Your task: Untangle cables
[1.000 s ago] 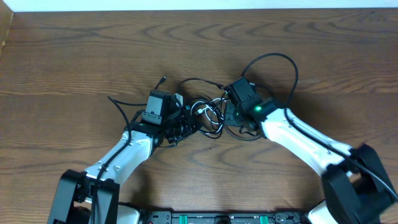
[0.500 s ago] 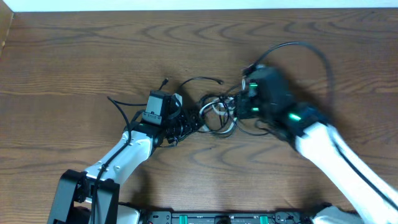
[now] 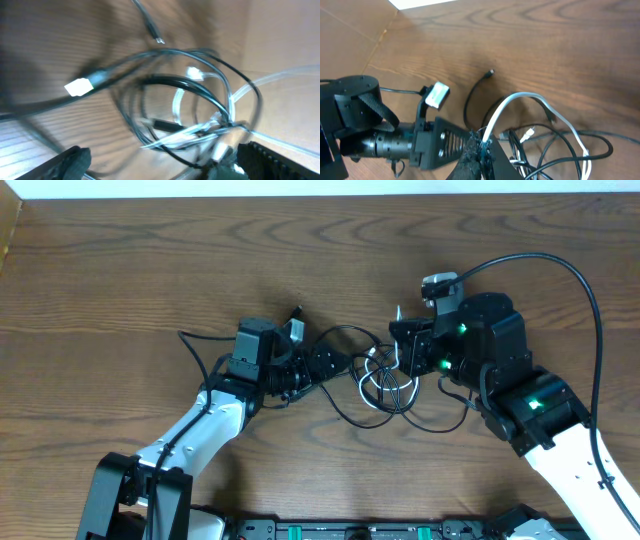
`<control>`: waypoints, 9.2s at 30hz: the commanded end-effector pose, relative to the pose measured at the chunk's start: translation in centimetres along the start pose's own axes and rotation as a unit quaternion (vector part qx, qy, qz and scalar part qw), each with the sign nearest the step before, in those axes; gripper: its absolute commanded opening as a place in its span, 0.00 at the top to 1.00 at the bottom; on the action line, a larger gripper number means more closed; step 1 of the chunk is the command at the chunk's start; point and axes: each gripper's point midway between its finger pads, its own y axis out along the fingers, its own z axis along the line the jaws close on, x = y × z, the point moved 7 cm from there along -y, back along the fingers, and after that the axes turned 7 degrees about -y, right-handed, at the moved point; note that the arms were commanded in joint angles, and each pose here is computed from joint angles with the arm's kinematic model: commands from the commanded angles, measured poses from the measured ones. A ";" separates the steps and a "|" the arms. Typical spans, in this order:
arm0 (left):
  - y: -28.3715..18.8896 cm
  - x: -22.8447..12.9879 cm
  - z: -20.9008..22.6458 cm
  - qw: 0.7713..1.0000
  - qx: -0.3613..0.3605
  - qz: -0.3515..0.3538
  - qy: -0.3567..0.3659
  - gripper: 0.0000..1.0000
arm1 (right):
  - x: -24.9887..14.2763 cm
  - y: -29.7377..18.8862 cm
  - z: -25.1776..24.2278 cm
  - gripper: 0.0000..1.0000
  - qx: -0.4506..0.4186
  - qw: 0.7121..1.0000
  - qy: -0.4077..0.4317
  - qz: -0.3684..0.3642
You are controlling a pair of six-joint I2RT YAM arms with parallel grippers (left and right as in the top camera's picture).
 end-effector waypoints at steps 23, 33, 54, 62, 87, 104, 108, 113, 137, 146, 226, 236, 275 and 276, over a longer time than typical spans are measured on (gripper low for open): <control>2.2 -1.2 -7.3 0.961 -0.132 0.006 -0.242 0.09 | 1.2 0.0 -0.3 0.99 -0.016 0.999 -0.014 -0.033; 3.6 -2.9 -8.0 0.914 -0.122 0.018 -0.387 0.22 | 1.0 0.0 -0.4 0.99 -0.017 0.999 -0.013 -0.028; 5.3 -4.7 -8.6 0.894 -0.122 -0.018 -0.431 0.51 | 0.7 0.0 -0.5 0.98 -0.019 1.000 -0.010 -0.019; 5.2 -4.4 -8.5 0.892 -0.126 -0.035 -0.433 0.67 | 0.5 0.0 -0.5 0.98 -0.021 1.000 -0.009 -0.014; 4.7 -3.9 -10.4 0.892 -0.180 -0.034 -0.412 0.87 | 0.5 0.0 -0.5 0.98 -0.020 1.000 -0.009 -0.012; 5.6 -5.2 -9.2 0.905 -0.135 -0.032 -0.402 0.49 | 0.1 0.0 -0.6 0.97 -0.024 1.000 0.001 -0.001; 6.0 -5.7 -6.0 0.902 -0.048 -0.051 -0.427 0.50 | -0.5 -0.1 -1.3 0.95 -0.050 0.999 0.006 0.014; 5.5 -5.4 -3.0 0.917 0.029 -0.076 -0.392 0.50 | -2.8 -0.6 -3.3 0.72 -0.142 0.985 0.078 0.061; 2.4 -4.1 3.5 0.928 0.193 -0.112 -0.298 0.48 | -9.7 10.9 -8.1 0.62 -0.202 0.909 0.299 0.209; 2.4 -4.1 3.5 0.928 0.193 -0.113 -0.298 0.48 | -1.4 12.1 -1.1 0.62 0.249 0.965 0.042 0.071; -3.6 -4.4 9.9 0.820 0.450 -0.274 -0.223 0.15 | -10.7 22.3 -1.2 0.45 0.041 0.894 -0.107 0.433; -3.6 -4.4 9.9 0.820 0.450 -0.274 -0.223 0.15 | -9.4 24.6 -1.8 0.52 -0.150 0.923 -0.092 0.342; -3.6 -4.4 9.9 0.820 0.450 -0.274 -0.223 0.15 | -11.2 25.6 -4.0 0.92 -0.169 0.931 -0.044 0.320; -3.6 -4.4 9.9 0.820 0.450 -0.274 -0.223 0.15 | -10.9 25.4 -4.1 0.89 -0.170 0.932 -0.043 0.318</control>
